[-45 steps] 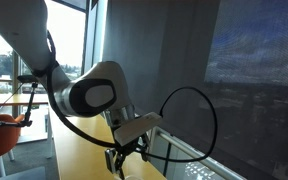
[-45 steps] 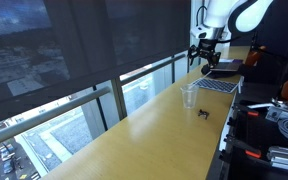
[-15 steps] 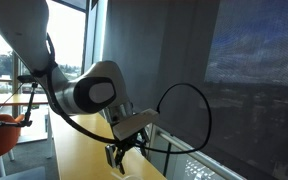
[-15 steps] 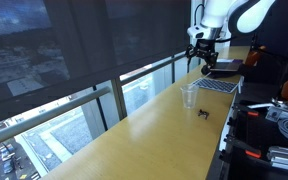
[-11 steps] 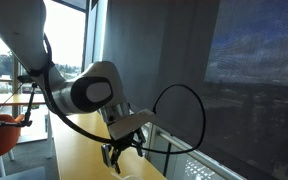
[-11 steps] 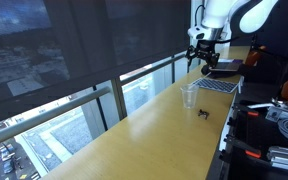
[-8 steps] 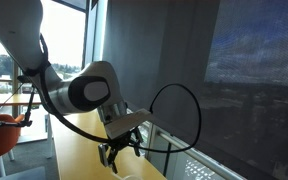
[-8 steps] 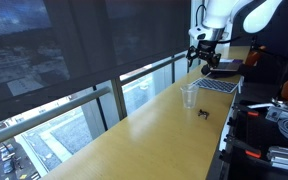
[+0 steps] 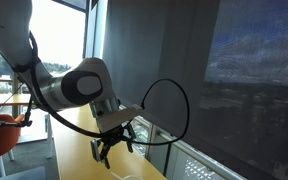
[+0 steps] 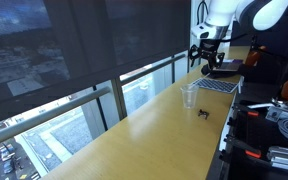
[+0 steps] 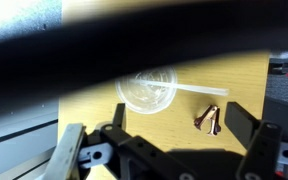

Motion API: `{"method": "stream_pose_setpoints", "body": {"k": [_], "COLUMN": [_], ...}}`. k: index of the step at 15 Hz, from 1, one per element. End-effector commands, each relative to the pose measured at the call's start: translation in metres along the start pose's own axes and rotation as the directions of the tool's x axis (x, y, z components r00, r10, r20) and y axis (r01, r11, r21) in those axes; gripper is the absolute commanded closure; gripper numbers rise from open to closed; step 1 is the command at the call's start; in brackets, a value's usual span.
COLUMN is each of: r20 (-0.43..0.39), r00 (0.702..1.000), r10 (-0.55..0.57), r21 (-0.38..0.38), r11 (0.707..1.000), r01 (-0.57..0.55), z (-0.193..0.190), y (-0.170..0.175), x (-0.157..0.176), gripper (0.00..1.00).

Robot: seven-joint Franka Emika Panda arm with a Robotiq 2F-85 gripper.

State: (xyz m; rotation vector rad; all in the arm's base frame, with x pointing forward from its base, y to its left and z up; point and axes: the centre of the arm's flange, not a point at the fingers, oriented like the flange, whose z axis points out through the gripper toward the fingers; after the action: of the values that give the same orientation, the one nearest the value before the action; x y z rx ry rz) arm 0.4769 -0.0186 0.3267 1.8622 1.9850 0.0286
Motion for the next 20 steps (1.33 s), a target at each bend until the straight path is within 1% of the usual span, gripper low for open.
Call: {"method": "stream_pose_setpoints", "body": {"k": [1,5,14,20], "r20": [0.02,0.029,0.032,0.035], "r00": [1.0,1.0,0.999,0.999], "r10": [-0.007,-0.001,0.019,0.022], "r21": [0.007,0.027,0.027,0.037], "r11": [1.0,1.0,0.999,0.999], "r01": [0.007,0.0,-0.02,-0.023], "z": [-0.015,-0.006,0.012,0.025], "y": [-0.018,-0.024,-0.005,0.008], "x": [0.008,0.0,-0.008,-0.002], "gripper": [0.0,0.0,0.0,0.0]}}
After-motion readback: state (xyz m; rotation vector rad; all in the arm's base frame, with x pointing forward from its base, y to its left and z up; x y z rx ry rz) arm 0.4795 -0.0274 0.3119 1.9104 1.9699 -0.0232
